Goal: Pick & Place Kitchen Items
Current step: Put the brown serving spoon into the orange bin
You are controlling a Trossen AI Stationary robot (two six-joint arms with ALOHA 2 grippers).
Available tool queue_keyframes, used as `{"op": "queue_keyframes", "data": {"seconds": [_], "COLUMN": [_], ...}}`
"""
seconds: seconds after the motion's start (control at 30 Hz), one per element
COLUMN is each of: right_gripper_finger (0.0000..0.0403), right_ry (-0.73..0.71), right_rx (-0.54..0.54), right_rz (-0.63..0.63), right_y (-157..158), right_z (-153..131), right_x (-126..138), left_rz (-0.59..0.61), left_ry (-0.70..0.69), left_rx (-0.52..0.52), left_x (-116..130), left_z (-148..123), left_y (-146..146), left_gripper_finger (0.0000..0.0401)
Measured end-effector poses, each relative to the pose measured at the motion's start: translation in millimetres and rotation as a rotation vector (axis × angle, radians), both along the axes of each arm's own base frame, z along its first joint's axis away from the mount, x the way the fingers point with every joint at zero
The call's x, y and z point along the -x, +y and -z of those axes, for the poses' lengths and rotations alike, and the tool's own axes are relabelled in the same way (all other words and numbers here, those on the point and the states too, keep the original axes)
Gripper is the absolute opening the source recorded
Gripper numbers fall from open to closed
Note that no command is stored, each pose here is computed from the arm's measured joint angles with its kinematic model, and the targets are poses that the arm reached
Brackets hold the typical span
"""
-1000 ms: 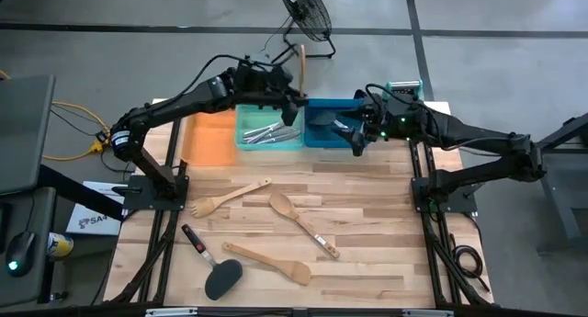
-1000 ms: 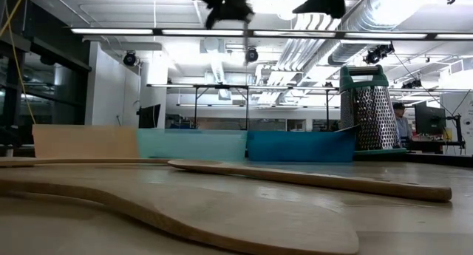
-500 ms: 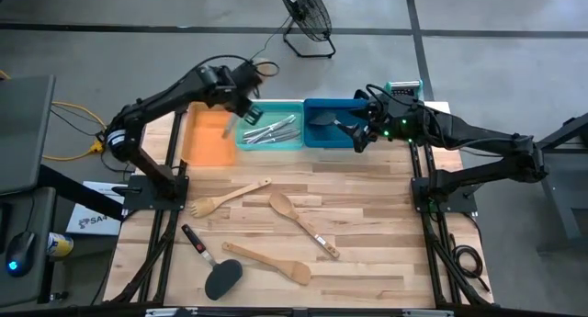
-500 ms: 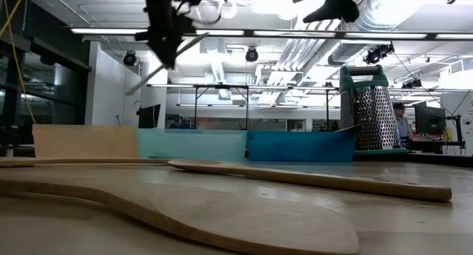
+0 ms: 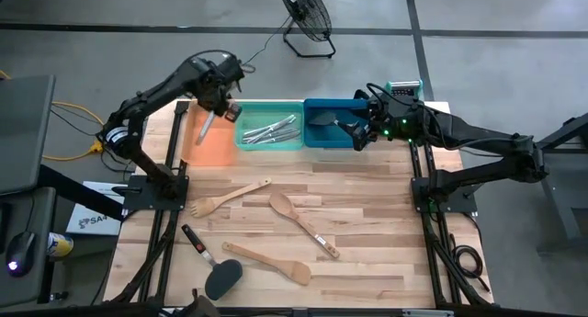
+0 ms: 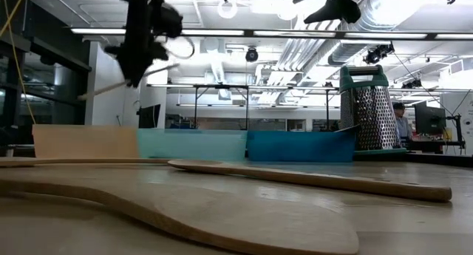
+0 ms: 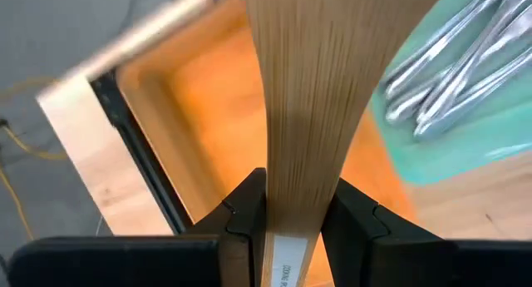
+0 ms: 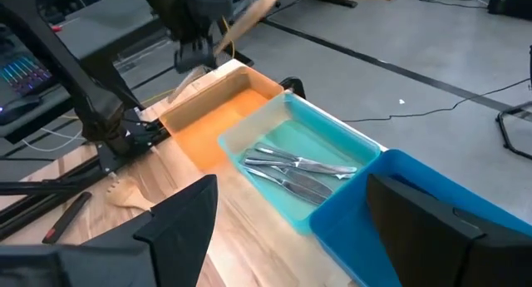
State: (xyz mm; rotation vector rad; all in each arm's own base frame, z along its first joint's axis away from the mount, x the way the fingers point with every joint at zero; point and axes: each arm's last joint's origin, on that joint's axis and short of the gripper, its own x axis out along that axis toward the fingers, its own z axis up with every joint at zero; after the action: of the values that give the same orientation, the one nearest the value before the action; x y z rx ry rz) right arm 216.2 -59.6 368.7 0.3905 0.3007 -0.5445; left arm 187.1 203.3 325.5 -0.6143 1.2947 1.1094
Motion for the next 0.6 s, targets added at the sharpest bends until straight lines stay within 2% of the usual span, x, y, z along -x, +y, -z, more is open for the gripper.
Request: {"op": "queue_keyframes", "data": {"seconds": [0.13,0.37,0.6], "right_gripper_finger": [0.03,0.03,0.03], "right_ry": [-0.006,0.01,0.01], "right_rx": [-0.019,-0.024,-0.023], "right_rz": [0.009,0.009,0.009], "right_y": [0.0,0.2,0.2], "right_z": [0.4,1.9,1.9], "right_x": [0.2,0.7,0.7], "left_rz": [-0.005,-0.082,-0.131], "left_ry": [0.038,0.055,0.082], "left_rx": [0.045,0.11,0.129], "left_x": [2.2,19.2,36.8], "left_z": [37.4,92.7,117.9], "left_y": [1.5,4.6,7.7], "left_gripper_finger": [0.008,0.008,0.008]}}
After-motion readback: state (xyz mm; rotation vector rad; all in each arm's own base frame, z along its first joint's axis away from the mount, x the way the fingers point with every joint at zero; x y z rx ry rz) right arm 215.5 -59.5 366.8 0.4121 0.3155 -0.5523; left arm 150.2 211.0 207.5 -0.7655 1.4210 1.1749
